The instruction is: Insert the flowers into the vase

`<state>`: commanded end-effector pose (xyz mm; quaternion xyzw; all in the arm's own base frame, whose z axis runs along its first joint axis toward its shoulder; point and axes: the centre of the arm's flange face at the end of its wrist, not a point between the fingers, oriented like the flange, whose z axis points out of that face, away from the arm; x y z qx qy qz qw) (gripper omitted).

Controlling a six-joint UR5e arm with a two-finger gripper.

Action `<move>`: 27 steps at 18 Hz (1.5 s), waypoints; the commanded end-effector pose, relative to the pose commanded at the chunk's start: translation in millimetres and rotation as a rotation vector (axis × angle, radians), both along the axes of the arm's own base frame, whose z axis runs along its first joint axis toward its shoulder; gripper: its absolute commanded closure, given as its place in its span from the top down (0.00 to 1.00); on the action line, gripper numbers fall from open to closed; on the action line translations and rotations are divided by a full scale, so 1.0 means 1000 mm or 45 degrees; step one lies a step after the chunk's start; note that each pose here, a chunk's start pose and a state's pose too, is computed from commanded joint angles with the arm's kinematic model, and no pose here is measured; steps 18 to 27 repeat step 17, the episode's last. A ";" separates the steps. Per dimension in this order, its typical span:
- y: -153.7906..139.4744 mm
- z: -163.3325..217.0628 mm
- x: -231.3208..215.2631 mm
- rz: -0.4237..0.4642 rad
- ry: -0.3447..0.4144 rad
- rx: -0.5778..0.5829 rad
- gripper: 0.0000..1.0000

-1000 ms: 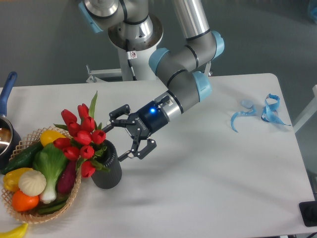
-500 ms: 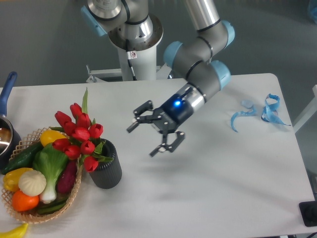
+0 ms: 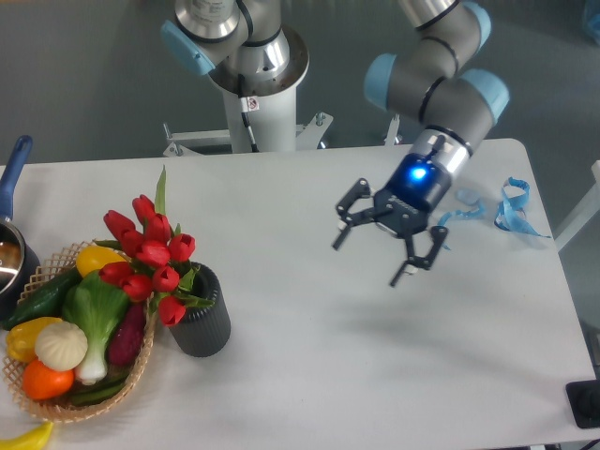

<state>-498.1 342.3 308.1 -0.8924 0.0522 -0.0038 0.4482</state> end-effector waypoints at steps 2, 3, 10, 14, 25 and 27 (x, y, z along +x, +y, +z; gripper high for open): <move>-0.008 -0.009 -0.005 0.103 -0.036 -0.156 1.00; -0.013 -0.009 -0.005 0.139 -0.021 -0.233 1.00; -0.006 0.001 0.021 0.170 0.148 -0.610 1.00; 0.016 -0.003 0.041 0.059 0.268 -0.796 1.00; 0.017 -0.006 0.044 0.054 0.284 -0.836 1.00; 0.017 -0.006 0.044 0.054 0.284 -0.836 1.00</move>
